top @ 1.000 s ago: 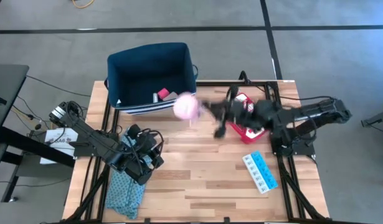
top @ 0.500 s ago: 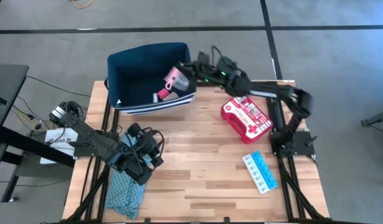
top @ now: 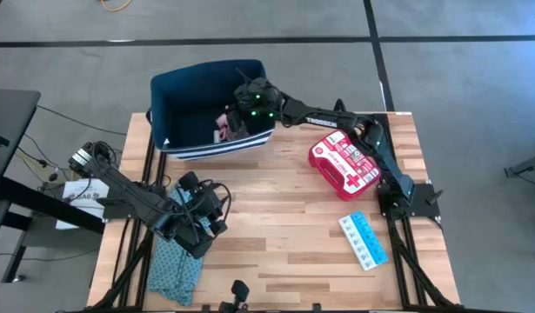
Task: Pick & place medical supplies in basket/bin
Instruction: Put the pink pill dispenser into theblue bin
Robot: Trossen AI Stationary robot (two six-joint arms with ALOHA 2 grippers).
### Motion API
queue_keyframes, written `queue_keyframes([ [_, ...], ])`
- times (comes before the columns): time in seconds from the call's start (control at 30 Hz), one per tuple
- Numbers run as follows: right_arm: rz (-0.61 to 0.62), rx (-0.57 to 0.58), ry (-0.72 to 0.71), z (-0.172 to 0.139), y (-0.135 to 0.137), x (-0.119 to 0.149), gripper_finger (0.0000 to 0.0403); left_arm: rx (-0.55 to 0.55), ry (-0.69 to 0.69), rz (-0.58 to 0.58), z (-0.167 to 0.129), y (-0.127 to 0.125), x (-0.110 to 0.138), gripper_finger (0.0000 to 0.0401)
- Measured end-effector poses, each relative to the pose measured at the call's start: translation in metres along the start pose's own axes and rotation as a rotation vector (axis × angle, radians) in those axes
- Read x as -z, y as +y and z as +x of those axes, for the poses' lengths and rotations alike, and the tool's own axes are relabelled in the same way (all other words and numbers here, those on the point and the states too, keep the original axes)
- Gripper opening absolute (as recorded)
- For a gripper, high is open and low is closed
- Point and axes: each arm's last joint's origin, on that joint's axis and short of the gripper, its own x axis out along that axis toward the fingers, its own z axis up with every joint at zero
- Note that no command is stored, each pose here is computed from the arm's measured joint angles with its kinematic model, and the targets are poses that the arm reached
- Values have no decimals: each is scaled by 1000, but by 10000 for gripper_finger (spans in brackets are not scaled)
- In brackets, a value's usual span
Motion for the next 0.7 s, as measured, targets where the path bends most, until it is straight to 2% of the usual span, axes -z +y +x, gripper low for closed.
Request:
queue_keyframes([
  [0.23, -108, -90, 2, 3, 6, -15, 47, 17, 22, -32, 0, 0, 1, 173],
  [0.43, -184, -101, 81, -2, 15, -22, 91, 18, 21, -69, 0, -1, 0, 173],
  [0.7, -154, -94, 102, -8, 18, -31, 155, 18, 22, -152, 0, -1, 0, 173],
])
